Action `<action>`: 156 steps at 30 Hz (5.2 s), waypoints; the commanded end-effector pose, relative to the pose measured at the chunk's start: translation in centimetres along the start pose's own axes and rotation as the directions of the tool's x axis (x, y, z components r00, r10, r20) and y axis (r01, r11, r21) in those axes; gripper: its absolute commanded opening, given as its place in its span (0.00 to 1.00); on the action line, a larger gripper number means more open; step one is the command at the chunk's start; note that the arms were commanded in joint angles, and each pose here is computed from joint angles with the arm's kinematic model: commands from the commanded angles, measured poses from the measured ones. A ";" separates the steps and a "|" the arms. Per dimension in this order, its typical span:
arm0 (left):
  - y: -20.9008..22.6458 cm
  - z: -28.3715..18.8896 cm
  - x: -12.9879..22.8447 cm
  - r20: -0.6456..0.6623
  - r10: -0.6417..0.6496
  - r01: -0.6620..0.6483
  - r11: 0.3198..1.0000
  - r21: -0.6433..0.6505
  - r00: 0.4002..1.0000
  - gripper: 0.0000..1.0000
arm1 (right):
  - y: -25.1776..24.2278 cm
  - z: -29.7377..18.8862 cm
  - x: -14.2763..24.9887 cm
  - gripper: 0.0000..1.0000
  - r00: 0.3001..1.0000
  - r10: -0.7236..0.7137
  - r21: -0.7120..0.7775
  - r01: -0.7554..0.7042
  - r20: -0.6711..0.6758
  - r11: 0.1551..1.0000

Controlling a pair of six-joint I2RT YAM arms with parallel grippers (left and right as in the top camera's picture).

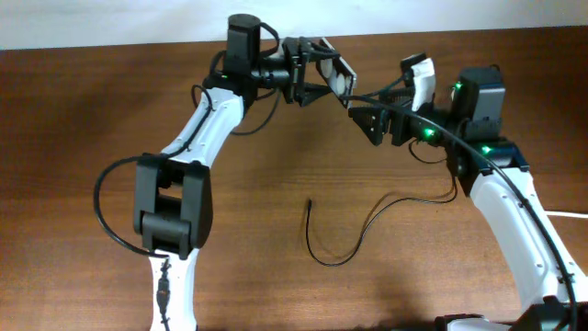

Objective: Plug charger to phone and switch on socket

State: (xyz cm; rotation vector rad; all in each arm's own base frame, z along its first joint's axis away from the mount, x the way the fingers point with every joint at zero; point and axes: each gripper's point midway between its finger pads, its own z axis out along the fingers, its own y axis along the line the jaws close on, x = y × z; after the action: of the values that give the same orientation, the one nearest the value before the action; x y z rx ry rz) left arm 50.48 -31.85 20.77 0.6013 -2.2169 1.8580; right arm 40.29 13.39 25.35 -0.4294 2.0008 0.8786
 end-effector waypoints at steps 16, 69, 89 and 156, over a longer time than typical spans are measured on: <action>-0.6 5.7 4.7 -0.077 0.062 -0.062 0.998 -0.007 0.995 0.00 | -3.7 1.5 -0.1 0.87 0.999 0.033 0.350 -0.038 0.019 0.936; -6.4 -4.5 -0.5 0.145 0.283 -0.297 0.951 0.087 0.948 0.99 | -3.5 -0.7 -4.1 0.04 0.389 0.895 -0.066 -0.909 0.220 0.412; -7.9 -0.7 1.8 0.127 0.191 -0.208 0.967 0.144 0.973 0.99 | 0.4 2.5 -6.3 0.04 0.358 0.885 -0.146 -0.899 0.298 0.413; -6.3 -21.0 -0.9 0.062 0.723 -0.719 0.668 0.190 0.688 0.00 | 2.4 3.5 -2.4 0.99 0.709 0.693 0.020 -0.701 0.131 0.713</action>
State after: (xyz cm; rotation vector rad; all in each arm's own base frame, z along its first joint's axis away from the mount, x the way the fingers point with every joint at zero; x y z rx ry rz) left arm 53.46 -12.24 27.85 -0.0983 -2.4845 2.3863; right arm 43.04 17.28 27.42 0.6137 2.0331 1.3122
